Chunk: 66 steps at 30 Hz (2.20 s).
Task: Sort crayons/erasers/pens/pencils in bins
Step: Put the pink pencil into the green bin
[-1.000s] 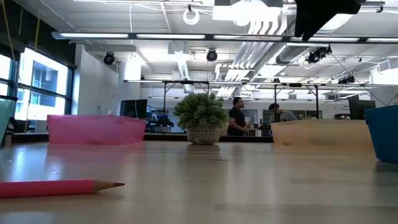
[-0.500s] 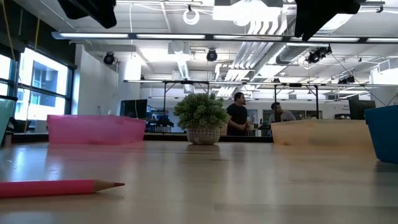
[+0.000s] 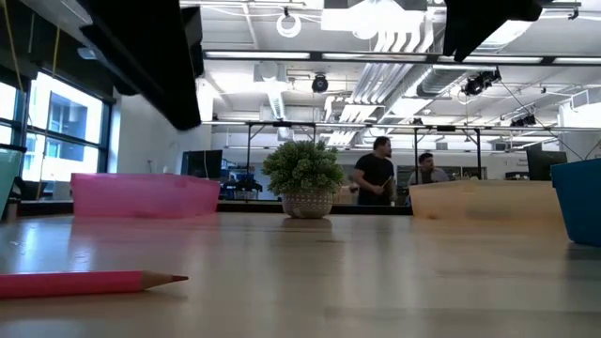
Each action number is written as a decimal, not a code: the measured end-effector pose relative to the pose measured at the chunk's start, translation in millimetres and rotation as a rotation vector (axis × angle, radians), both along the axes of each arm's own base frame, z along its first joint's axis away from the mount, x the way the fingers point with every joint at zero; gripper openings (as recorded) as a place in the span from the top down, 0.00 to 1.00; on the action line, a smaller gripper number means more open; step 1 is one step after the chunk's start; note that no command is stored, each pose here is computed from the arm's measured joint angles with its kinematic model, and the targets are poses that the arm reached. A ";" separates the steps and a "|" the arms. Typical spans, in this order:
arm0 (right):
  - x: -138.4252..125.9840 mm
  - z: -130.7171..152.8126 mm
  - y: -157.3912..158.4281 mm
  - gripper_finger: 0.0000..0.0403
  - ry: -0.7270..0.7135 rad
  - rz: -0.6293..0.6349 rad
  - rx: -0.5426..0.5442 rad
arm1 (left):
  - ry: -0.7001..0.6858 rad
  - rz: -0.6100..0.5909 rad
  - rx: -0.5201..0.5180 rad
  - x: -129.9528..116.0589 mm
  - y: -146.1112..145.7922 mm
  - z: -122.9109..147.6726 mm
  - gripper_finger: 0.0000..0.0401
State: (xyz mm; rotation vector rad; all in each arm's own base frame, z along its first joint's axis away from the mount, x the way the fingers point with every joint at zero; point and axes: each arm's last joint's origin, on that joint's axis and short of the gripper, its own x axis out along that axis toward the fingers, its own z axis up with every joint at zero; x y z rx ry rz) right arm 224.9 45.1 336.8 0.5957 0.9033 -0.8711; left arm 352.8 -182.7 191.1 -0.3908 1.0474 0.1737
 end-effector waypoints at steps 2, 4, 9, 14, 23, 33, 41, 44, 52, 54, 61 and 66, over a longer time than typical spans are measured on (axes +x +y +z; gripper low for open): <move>-0.1 0.1 0.0 0.76 0.000 0.000 0.000 | 0.013 0.002 0.007 1.8 0.8 -5.5 0.70; -0.1 0.1 0.0 0.76 0.000 0.000 0.000 | 0.022 0.000 0.010 3.5 -0.2 -11.6 0.68; 0.0 0.1 0.0 0.76 -0.001 0.000 0.000 | 0.024 -0.005 0.014 7.6 -5.3 -25.3 0.69; 0.0 0.1 0.0 0.76 -0.001 0.000 0.000 | 0.041 -0.010 0.023 8.0 -7.3 -33.5 0.71; 0.0 0.1 0.0 0.76 -0.001 0.000 0.000 | 0.023 -0.023 0.041 8.4 -10.3 -34.9 0.75; 0.1 0.0 0.0 0.76 -0.001 0.000 0.000 | 0.041 -0.042 0.025 11.7 -15.9 -51.2 0.75; 0.3 0.0 0.1 0.76 -0.002 0.000 0.001 | 0.064 -0.040 0.065 10.1 -20.6 -65.0 0.75; 0.2 0.0 0.0 0.76 -0.002 0.000 0.000 | 0.090 -0.030 0.094 9.2 -20.0 -72.0 0.75; 0.3 0.0 0.0 0.76 -0.002 0.000 -0.001 | 0.103 -0.035 0.167 5.1 -23.7 -80.7 0.82; 0.2 0.0 0.0 0.76 -0.002 -0.001 -0.004 | 0.100 -0.037 0.184 4.1 -24.8 -81.3 0.85; 0.3 0.3 -0.6 0.76 -0.007 -0.006 -0.022 | 0.102 -0.062 0.205 3.4 -24.7 -81.6 0.98; 0.3 0.3 -0.6 0.76 -0.007 -0.007 -0.024 | 0.104 -0.071 0.205 3.3 -24.8 -81.7 0.99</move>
